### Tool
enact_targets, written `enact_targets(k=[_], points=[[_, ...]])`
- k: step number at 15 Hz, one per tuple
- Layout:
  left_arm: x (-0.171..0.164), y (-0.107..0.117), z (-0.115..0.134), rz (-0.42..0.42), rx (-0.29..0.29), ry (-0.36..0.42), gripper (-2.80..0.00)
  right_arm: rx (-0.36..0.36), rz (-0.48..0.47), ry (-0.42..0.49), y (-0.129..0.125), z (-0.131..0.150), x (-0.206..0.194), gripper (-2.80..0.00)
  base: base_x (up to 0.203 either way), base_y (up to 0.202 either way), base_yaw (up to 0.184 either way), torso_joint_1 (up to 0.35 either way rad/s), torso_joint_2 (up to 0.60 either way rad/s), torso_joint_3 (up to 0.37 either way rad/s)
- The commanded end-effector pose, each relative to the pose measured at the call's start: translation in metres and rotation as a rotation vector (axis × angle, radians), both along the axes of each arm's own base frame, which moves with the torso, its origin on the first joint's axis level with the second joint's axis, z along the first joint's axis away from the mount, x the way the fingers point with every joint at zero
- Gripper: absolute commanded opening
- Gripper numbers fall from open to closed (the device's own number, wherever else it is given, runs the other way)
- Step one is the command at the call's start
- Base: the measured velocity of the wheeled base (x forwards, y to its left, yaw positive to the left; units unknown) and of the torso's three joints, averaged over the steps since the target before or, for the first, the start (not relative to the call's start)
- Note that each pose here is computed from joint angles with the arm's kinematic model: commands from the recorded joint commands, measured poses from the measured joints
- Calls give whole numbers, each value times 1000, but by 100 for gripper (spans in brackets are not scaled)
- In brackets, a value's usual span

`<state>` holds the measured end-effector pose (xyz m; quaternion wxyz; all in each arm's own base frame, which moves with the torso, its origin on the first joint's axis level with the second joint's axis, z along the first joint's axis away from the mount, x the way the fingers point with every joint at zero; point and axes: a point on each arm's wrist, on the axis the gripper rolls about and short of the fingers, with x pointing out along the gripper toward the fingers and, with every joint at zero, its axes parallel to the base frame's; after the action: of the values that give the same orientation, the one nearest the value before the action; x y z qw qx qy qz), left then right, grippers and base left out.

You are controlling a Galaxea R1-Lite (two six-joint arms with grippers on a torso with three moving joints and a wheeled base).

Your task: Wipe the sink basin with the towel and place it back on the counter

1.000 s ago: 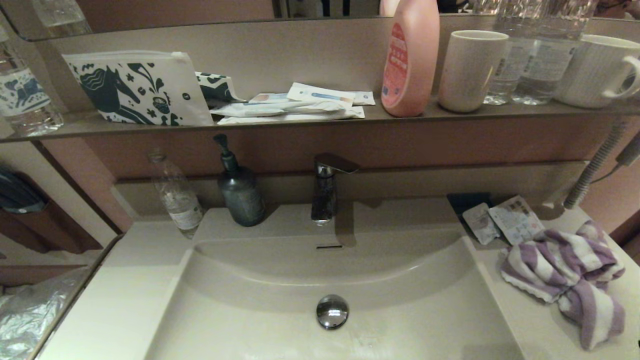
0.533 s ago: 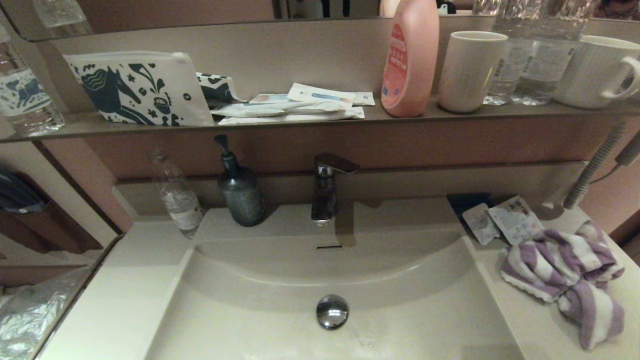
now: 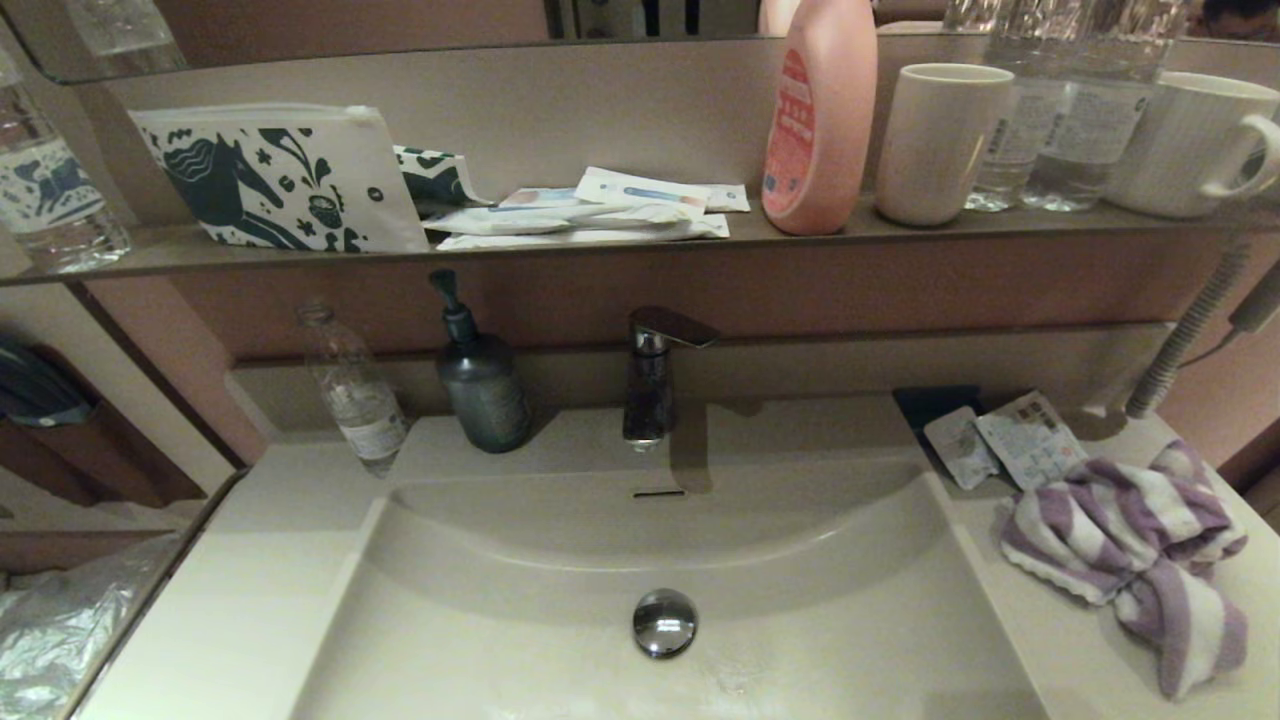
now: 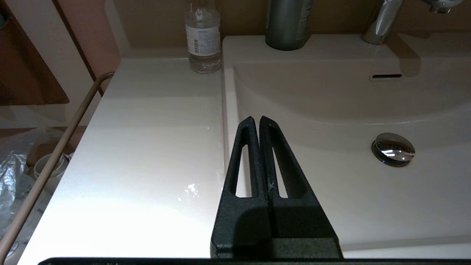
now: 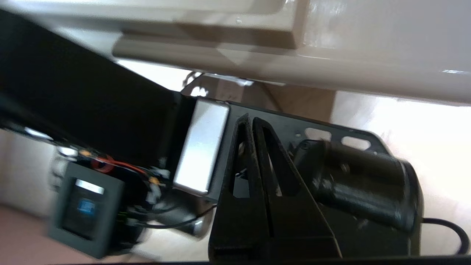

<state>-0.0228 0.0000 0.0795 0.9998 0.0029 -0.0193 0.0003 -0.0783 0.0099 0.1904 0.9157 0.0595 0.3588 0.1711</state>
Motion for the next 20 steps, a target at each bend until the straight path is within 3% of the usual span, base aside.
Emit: enact_targets(k=[1,3,5,13,15,17,20], points=[[0,0,0,0,0,0,-280,-4,20,-88,-7,-17,-23,-280,0,0,0,0,0,0],[0,0,0,0,0,0,-280,36,-40,-108,-6,-21,-23,-280,0,0,0,0,0,0],[0,0,0,1,0,0,-280,44,-76,-203,-4,-32,-20,-280,0,0,0,0,0,0],[0,0,0,1,0,0,-280,-27,-272,-583,-7,-84,27,-280,0,0,0,0,0,0],[0,0,0,1,0,0,-280,-25,-293,-666,-8,-92,40,-280,0,0,0,0,0,0],[0,0,0,0,0,0,-280,-37,-290,-692,-8,-100,46,-280,0,0,0,0,0,0],[0,0,0,0,0,0,-280,-106,-269,-736,-8,-107,51,-280,0,0,0,0,0,0]])
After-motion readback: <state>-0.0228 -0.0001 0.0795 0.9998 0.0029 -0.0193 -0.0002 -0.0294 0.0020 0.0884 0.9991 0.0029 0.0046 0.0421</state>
